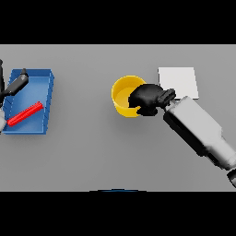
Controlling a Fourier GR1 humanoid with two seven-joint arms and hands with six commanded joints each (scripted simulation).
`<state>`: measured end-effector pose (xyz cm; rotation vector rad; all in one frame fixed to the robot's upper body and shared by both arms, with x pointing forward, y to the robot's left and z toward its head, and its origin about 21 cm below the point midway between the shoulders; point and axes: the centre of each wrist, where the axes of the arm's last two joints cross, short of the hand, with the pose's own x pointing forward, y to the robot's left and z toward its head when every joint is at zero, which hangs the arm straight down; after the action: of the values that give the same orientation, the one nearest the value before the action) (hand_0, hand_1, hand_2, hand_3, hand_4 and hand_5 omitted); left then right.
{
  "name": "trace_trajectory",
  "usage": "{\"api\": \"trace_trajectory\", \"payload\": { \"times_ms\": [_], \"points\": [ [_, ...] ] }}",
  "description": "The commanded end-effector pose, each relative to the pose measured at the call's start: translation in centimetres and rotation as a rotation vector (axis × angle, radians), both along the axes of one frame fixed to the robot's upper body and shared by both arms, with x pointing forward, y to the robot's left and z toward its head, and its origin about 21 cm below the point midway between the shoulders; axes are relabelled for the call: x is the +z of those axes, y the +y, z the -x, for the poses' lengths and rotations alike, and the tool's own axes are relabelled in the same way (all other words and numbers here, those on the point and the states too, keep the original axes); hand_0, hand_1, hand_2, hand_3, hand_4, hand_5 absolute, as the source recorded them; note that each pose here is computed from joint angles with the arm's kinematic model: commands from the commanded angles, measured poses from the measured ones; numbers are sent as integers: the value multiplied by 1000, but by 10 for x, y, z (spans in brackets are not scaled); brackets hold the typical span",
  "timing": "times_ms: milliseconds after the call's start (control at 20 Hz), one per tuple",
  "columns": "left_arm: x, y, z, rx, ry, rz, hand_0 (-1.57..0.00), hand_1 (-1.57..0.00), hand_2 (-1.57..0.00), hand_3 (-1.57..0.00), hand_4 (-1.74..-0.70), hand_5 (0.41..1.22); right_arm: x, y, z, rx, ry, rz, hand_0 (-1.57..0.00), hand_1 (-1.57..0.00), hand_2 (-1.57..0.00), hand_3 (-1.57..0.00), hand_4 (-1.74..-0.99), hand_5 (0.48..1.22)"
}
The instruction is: Pick up the red beaker and tilt it to pour out 1 green nut into yellow bowl. Pick up the yellow bowl and place it on the metallic measuring scale.
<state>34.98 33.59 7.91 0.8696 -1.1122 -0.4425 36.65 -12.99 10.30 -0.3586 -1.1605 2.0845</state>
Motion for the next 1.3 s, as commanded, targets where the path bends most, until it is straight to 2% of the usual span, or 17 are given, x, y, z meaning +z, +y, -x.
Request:
{"api": "trace_trajectory", "payload": {
  "times_ms": [0,150,250,350,500,650,700,850,950,1250],
  "points": [
    [2,-2,0,-13,-7,-2,1,1,1,1,-738,696,7,-5,0,-4,-15,-8,-1564,-1564,-1414,-1257,-1738,1219],
    [2,0,2,-18,-7,-7,1,1,1,1,-736,697,18,-16,-1,-36,-48,-24,-1568,-1568,-1436,-1266,-1740,1220],
    [3,2,1,-6,-9,-2,1,1,1,1,-746,697,21,-26,-1,-49,-49,-43,-1569,-1569,-1439,-1376,-1740,1220],
    [2,2,-3,12,6,-6,1,1,1,1,-741,702,25,-38,-2,-95,-64,-41,-1570,-1570,-1472,-1309,-1740,1220],
    [8,2,-1,-7,-11,-12,1,1,1,1,-744,710,33,-59,-12,-159,-121,-52,-1570,-1570,-1504,-1239,-1741,1221],
    [8,-1,-1,1,-4,-7,1,1,1,1,-743,708,37,-82,-23,-235,-168,-54,-1571,-1571,-1536,-1209,-1741,1221],
    [6,3,0,7,7,-4,1,1,1,1,-741,706,35,-89,-26,-256,-172,-54,-1571,-1571,-1540,-1198,-1741,1221],
    [4,0,3,-7,-3,-3,1,1,1,1,-734,697,36,-108,-39,-311,-184,-77,-1571,-1571,-1501,-1175,-1741,1221],
    [6,-2,1,2,2,-3,1,1,1,1,-728,691,29,-119,-46,-359,-190,-70,-1571,-1571,-1506,-1176,-1741,1221],
    [8,2,4,7,8,-9,1,1,1,1,-724,682,-3,-145,-51,-445,-168,-47,-1571,-1571,-1407,-1351,-1741,1221]
  ]
}}
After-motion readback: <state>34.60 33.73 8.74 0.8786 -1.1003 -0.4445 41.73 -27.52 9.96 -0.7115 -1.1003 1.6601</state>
